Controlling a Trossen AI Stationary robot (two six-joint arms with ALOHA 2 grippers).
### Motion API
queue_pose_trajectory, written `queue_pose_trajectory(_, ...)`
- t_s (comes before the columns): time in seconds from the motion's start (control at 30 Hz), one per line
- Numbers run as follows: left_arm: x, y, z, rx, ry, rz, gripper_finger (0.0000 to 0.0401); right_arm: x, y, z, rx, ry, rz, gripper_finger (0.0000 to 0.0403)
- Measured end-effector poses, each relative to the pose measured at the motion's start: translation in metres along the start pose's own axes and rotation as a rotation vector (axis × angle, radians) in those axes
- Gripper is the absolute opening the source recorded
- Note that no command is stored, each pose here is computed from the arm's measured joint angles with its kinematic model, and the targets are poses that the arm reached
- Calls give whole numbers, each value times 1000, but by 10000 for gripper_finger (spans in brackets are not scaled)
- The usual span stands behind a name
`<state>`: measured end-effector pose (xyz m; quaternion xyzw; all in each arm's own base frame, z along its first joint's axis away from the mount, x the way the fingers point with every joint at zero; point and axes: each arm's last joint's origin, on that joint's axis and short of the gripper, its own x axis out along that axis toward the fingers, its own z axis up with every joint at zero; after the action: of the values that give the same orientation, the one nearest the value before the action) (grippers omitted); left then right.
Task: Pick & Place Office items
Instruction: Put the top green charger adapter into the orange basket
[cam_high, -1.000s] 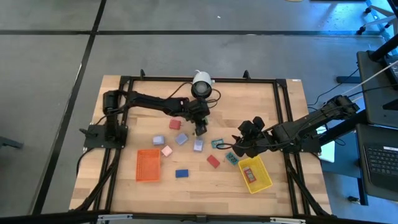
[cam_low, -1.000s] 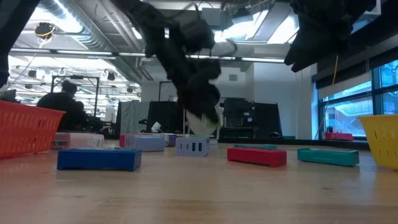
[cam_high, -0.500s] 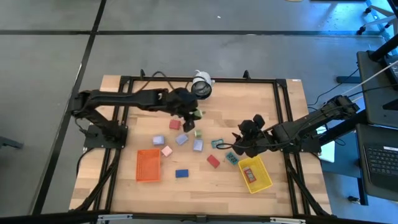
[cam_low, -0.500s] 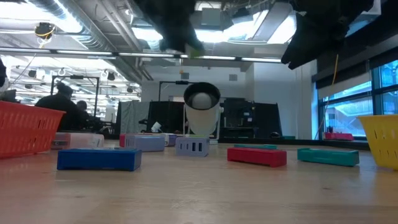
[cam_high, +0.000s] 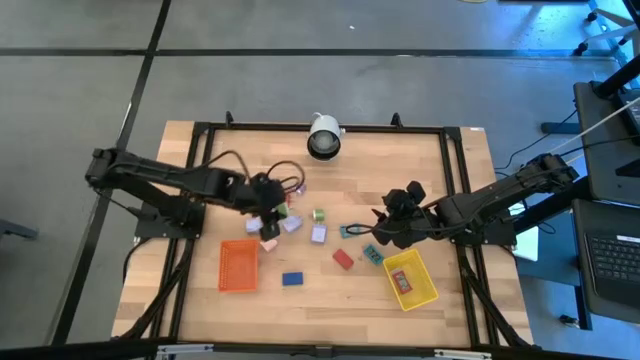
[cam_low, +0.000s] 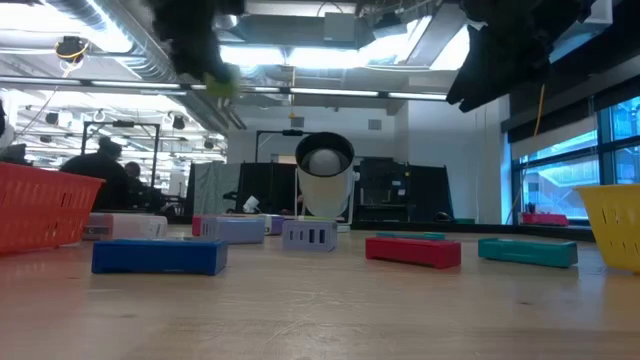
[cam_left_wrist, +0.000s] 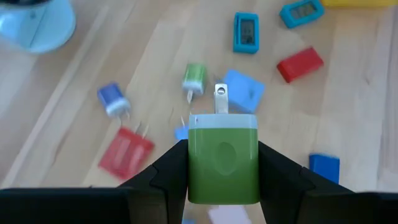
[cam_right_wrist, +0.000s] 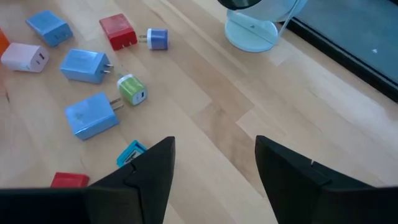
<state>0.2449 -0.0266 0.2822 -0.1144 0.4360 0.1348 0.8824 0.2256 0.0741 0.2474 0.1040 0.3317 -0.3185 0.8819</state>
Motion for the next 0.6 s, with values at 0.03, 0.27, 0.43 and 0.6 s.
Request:
queue_pose_trajectory(0.03,-4,-2,-7,2,9,3,145,0,0,0,2,1,2,223)
queue_pose_trajectory(0.27,-26,-15,-44,-38,-34,-4,145,0,1,1,16,-8,9,223)
queue_pose_trajectory(0.43,-30,-25,-71,-60,4,-47,145,0,3,3,35,-26,21,223)
queue_pose_trajectory(0.6,-26,-33,-97,-55,64,-58,145,0,5,5,56,-41,39,223)
